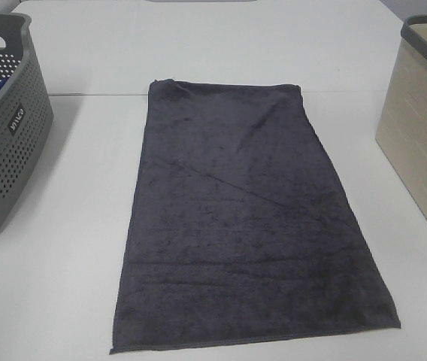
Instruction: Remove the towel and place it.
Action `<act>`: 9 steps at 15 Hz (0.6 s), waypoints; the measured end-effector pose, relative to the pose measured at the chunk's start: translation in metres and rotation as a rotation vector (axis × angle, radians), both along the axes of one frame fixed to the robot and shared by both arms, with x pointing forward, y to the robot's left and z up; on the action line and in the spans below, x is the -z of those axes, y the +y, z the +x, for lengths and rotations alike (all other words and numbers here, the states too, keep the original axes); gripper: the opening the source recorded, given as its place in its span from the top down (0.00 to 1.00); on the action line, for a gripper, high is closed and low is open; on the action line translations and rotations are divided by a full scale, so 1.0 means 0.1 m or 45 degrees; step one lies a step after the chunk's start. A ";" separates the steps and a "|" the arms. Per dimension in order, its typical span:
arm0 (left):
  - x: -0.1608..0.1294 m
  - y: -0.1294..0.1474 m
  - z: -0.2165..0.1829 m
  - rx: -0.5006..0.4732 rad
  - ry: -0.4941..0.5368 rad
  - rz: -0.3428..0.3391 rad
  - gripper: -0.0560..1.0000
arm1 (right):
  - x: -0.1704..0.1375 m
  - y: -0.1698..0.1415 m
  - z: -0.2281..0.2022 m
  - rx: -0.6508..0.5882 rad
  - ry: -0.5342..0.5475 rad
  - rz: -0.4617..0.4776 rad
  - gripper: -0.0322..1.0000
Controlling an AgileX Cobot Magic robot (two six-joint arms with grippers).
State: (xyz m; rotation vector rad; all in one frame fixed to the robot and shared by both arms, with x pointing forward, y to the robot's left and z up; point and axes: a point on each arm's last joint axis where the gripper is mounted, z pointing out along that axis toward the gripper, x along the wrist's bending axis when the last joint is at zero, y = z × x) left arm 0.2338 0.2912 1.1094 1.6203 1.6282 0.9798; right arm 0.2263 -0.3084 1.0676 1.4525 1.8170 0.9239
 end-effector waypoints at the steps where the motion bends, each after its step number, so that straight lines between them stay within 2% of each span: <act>1: 0.09 -0.01 -0.07 0.001 -0.027 0.010 0.21 | 0.09 0.00 -0.02 -0.002 -0.003 -0.002 0.23; 4: 0.31 -0.05 -0.22 0.004 -0.100 0.023 0.21 | 0.14 -0.01 -0.02 -0.037 -0.057 -0.047 0.23; 6: 0.39 -0.08 -0.16 0.048 -0.098 -0.035 0.21 | 0.13 0.02 0.04 -0.062 -0.136 -0.044 0.23; 7: 0.44 -0.11 -0.10 0.085 -0.111 -0.076 0.21 | 0.15 0.03 0.06 -0.070 -0.146 -0.034 0.23; 9: 0.52 -0.15 -0.01 0.158 -0.138 -0.105 0.21 | 0.16 0.04 0.08 -0.072 -0.157 -0.028 0.23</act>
